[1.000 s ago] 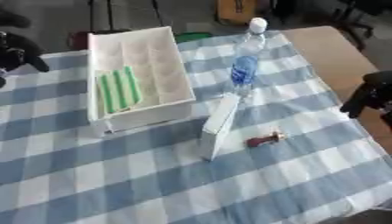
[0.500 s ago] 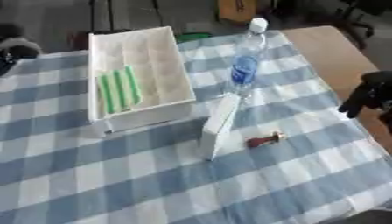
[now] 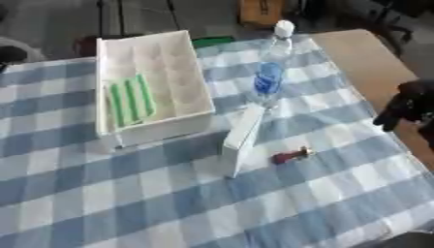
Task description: Pick up objects on the table and place them in the box.
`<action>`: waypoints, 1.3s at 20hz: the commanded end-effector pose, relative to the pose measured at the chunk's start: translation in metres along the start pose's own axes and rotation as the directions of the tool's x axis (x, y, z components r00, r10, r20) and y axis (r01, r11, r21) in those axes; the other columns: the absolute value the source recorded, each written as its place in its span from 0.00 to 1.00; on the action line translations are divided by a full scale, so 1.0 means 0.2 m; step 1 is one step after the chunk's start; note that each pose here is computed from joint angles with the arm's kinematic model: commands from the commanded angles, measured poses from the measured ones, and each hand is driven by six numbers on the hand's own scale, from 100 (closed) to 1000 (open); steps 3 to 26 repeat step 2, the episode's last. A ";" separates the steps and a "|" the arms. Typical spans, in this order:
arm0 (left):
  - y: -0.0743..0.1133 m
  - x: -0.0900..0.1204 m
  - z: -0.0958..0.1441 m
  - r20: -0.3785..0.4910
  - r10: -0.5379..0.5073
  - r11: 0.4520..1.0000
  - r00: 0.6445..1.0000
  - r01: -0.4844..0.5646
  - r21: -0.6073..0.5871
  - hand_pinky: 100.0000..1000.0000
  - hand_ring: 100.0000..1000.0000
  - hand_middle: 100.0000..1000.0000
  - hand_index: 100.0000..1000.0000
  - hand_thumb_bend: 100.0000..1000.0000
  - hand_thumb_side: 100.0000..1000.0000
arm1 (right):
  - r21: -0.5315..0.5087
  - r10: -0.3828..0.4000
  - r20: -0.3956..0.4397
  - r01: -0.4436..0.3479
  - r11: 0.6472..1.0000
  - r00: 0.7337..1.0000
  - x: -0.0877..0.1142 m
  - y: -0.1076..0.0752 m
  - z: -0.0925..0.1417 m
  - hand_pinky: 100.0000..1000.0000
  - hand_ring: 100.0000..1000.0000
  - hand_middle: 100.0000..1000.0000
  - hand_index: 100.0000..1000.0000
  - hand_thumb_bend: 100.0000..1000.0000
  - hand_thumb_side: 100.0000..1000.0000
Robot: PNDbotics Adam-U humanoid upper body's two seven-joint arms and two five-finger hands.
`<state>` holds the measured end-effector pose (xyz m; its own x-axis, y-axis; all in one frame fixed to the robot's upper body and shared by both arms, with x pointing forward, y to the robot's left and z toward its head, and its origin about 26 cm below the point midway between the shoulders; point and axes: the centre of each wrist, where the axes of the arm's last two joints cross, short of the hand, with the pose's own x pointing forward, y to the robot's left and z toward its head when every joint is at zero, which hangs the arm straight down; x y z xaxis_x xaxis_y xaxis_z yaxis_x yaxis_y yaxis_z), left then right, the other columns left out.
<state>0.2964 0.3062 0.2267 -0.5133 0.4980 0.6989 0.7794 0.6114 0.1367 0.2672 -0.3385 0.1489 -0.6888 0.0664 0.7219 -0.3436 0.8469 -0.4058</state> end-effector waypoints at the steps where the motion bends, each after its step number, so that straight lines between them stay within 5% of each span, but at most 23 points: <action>1: 0.01 0.07 -0.01 -0.020 -0.108 0.993 0.994 0.108 0.038 0.48 0.64 0.73 0.77 1.00 0.11 | 0.003 0.029 0.015 -0.029 1.000 0.999 0.04 -0.02 -0.01 0.54 0.44 0.55 0.79 0.00 0.65; 2: 0.01 0.08 -0.02 -0.029 -0.127 0.990 0.992 0.128 0.066 0.40 0.54 0.62 0.68 1.00 0.01 | 0.003 0.029 0.014 -0.029 1.000 0.999 0.04 -0.02 -0.01 0.54 0.44 0.55 0.79 0.00 0.65; 26: 0.01 0.08 -0.02 -0.029 -0.127 0.990 0.992 0.128 0.066 0.40 0.54 0.62 0.68 1.00 0.01 | 0.003 0.029 0.014 -0.029 1.000 0.999 0.04 -0.02 -0.01 0.54 0.44 0.55 0.79 0.00 0.65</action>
